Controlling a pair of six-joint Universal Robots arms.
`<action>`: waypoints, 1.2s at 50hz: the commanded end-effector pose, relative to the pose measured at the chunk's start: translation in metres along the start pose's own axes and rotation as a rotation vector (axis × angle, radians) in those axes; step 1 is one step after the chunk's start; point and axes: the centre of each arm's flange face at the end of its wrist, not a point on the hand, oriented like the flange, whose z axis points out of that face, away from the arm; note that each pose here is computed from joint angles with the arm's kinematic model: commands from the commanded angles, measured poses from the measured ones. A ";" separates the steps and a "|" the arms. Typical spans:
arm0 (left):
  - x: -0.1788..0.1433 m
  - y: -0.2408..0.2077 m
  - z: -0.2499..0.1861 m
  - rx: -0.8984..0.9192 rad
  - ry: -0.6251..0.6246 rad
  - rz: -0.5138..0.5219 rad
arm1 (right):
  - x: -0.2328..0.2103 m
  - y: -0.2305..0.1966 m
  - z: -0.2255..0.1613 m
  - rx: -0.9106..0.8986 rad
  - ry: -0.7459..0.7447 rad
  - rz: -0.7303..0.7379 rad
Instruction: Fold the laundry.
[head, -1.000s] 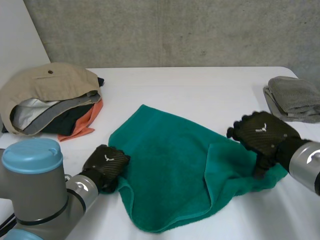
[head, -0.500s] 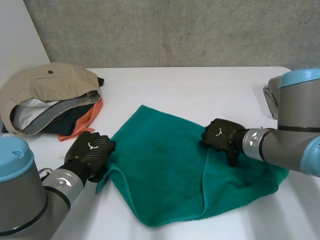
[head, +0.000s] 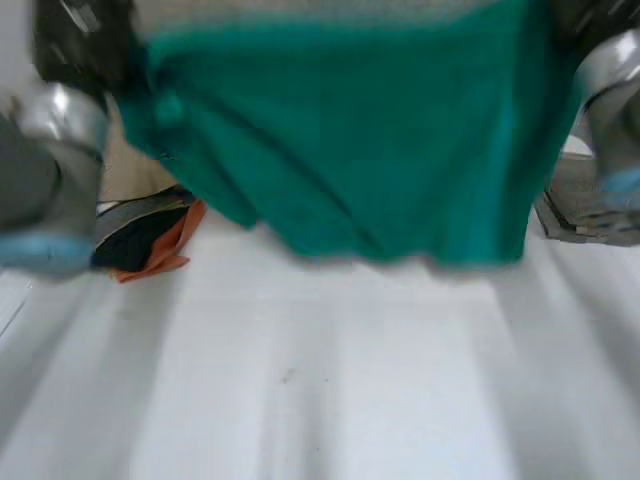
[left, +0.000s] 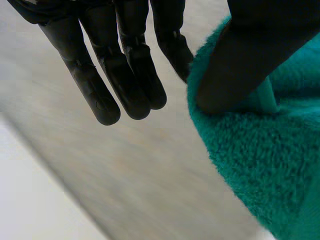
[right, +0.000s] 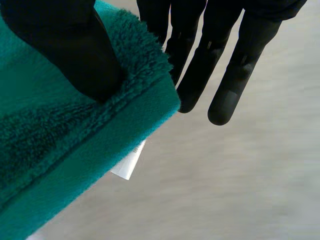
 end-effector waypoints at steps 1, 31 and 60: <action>-0.043 -0.045 0.050 0.185 -0.205 -0.081 | 0.053 -0.050 0.016 0.245 0.155 0.124; 0.067 0.155 -0.163 -0.527 0.401 0.055 | -0.074 0.126 -0.171 -0.600 -0.484 0.165; 0.032 0.166 -0.157 -0.693 0.473 -0.131 | -0.062 0.122 -0.172 -0.611 -0.461 0.205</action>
